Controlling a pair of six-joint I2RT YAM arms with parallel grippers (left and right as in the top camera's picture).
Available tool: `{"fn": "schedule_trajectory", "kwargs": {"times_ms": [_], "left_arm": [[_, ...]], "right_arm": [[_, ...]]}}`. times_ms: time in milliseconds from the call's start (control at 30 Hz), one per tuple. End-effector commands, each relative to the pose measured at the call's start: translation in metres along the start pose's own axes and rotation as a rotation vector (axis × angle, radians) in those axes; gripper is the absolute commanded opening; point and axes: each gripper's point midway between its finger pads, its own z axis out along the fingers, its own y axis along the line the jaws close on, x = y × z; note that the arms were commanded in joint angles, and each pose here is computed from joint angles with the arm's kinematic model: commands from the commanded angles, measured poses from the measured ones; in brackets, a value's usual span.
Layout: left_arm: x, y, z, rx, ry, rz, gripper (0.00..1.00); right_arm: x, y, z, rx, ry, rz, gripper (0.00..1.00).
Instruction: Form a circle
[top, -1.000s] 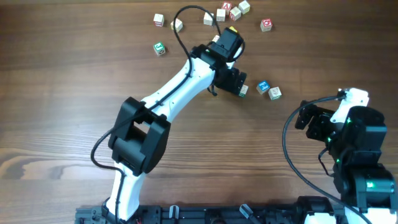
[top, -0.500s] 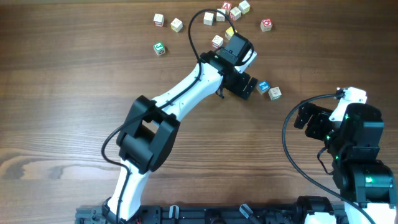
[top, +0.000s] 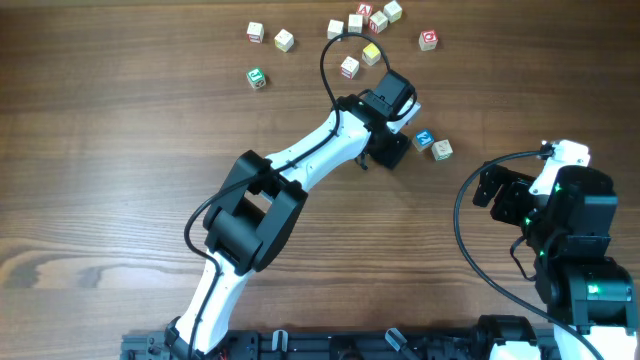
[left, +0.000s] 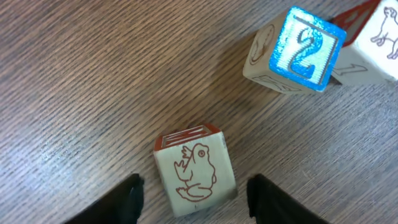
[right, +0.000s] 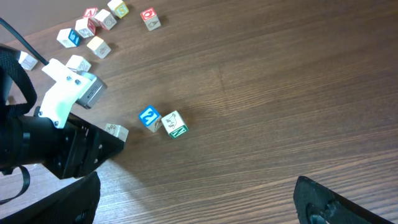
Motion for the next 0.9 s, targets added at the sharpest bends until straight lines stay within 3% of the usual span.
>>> {"fn": "schedule_trajectory", "kwargs": {"times_ms": [0, 333, 667, 867], "left_arm": [[0.009, 0.001, 0.009, 0.003, 0.027, -0.001, 0.53], [0.011, 0.001, 0.010, 0.003, 0.035, -0.006, 0.21], [0.037, -0.005, 0.007, 0.001, 0.139, -0.033, 0.16], [0.040, -0.029, 0.006, 0.016, 0.148, 0.014, 0.16]], "right_arm": [[-0.004, -0.001, -0.002, 0.008, -0.012, 0.016, 1.00], [-0.004, -0.002, -0.002, 0.013, -0.013, 0.016, 1.00], [-0.006, -0.019, -0.003, 0.109, -0.032, 0.094, 0.99], [-0.001, -0.024, 0.001, 0.143, -0.005, 0.111, 0.99]]}}
